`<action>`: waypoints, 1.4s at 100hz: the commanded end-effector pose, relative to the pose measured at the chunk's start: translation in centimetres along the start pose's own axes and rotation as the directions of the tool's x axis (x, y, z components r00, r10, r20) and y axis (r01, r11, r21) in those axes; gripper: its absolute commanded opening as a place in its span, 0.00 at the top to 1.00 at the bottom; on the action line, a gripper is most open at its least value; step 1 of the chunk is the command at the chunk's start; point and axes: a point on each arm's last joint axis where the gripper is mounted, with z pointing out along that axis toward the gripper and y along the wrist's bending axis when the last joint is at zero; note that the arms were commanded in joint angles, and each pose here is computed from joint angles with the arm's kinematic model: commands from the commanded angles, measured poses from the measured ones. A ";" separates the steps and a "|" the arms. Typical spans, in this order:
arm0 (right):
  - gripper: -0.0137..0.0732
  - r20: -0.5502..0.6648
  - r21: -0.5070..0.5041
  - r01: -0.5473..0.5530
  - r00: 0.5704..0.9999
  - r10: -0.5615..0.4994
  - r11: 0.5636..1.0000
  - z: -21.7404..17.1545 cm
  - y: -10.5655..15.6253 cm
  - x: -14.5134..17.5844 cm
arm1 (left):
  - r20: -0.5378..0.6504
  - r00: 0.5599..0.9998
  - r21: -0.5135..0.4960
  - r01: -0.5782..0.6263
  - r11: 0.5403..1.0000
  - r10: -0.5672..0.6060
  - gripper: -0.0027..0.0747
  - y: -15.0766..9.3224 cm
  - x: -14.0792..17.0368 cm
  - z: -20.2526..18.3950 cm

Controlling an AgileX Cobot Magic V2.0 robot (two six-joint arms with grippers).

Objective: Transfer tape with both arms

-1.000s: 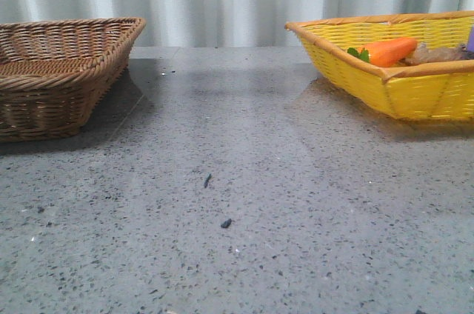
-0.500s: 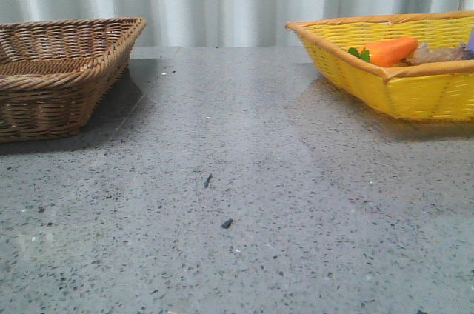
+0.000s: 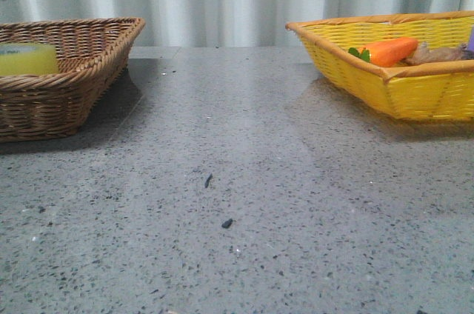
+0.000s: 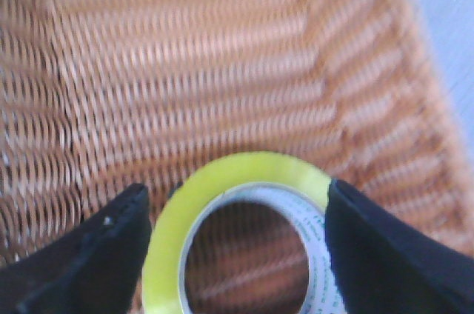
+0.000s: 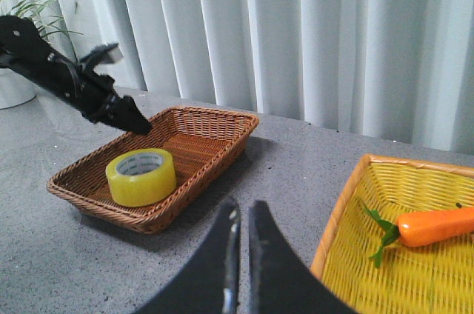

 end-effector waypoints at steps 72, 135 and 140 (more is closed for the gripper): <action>0.91 0.034 0.158 0.187 0.980 -0.195 0.970 -4.0 -1.5 3.1 | 0.583 0.804 0.132 -0.239 0.962 0.120 0.99 -6.4 19.7 -13.1; 0.91 0.024 0.158 0.187 0.981 -0.193 0.970 -4.0 -1.5 3.2 | 0.518 0.844 0.158 -0.251 0.955 0.136 0.99 -5.9 22.8 -10.6; 0.91 0.024 0.158 0.187 0.981 -0.193 0.970 -4.0 -1.5 3.2 | 0.542 0.829 0.167 -0.266 0.949 0.137 0.99 -5.9 23.1 -11.2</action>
